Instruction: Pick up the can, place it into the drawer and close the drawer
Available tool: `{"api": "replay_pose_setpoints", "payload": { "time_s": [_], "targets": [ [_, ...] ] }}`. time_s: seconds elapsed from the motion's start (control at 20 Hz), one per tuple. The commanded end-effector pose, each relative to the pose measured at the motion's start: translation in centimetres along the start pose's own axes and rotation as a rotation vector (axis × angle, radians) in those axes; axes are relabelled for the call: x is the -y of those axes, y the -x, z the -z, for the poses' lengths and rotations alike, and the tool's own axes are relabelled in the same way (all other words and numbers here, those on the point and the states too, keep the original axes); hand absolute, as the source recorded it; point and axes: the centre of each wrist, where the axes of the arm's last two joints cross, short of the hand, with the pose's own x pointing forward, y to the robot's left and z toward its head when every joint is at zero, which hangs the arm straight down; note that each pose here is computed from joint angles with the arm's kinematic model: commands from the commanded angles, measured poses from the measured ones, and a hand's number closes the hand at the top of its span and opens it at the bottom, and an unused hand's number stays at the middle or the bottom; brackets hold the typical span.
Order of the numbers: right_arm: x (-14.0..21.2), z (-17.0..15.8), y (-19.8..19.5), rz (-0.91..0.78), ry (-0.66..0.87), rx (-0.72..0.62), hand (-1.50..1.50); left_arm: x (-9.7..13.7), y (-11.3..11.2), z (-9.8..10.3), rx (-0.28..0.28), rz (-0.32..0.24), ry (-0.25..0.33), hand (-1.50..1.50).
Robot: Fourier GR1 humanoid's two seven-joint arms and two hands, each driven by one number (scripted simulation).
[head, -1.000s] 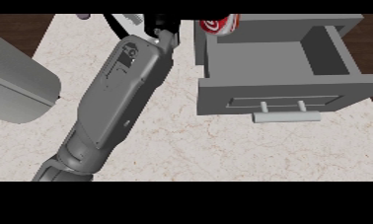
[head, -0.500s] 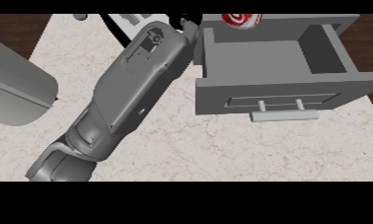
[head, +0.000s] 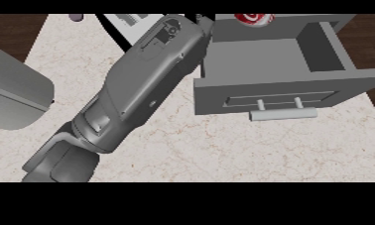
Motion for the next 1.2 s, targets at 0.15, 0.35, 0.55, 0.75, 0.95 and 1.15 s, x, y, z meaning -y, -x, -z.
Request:
{"api": "replay_pose_setpoints", "payload": {
  "time_s": [0.15, 0.35, 0.55, 0.75, 0.95, 1.15],
  "targets": [
    [0.0, -0.3, -0.8, 0.005, -0.009, 0.011, -1.5, -0.4, 2.8, -0.2, -0.028, 0.04, -0.015, 1.5],
    [-1.4, -0.3, -0.8, 0.007, -0.028, -0.001, -1.5, 0.8, 2.1, -0.3, -0.052, 0.05, -0.045, 1.5],
    [0.0, 1.4, -0.5, 0.01, -0.02, 0.012, -1.5, 0.9, 2.4, 0.0, -0.044, 0.125, -0.061, 1.5],
    [-1.0, 1.1, -0.4, 0.008, -0.03, 0.003, -1.5, 0.0, 3.8, 0.0, -0.059, 0.125, -0.092, -1.5],
    [-1.1, 1.4, -1.3, 0.01, -0.037, 0.022, -1.5, -1.0, 4.8, 0.4, -0.058, 0.134, -0.119, -1.5],
    [-0.8, 1.6, -0.6, 0.008, -0.037, 0.02, -1.5, 0.2, 4.0, 0.0, -0.053, 0.131, -0.133, -1.5]
  ]
}}
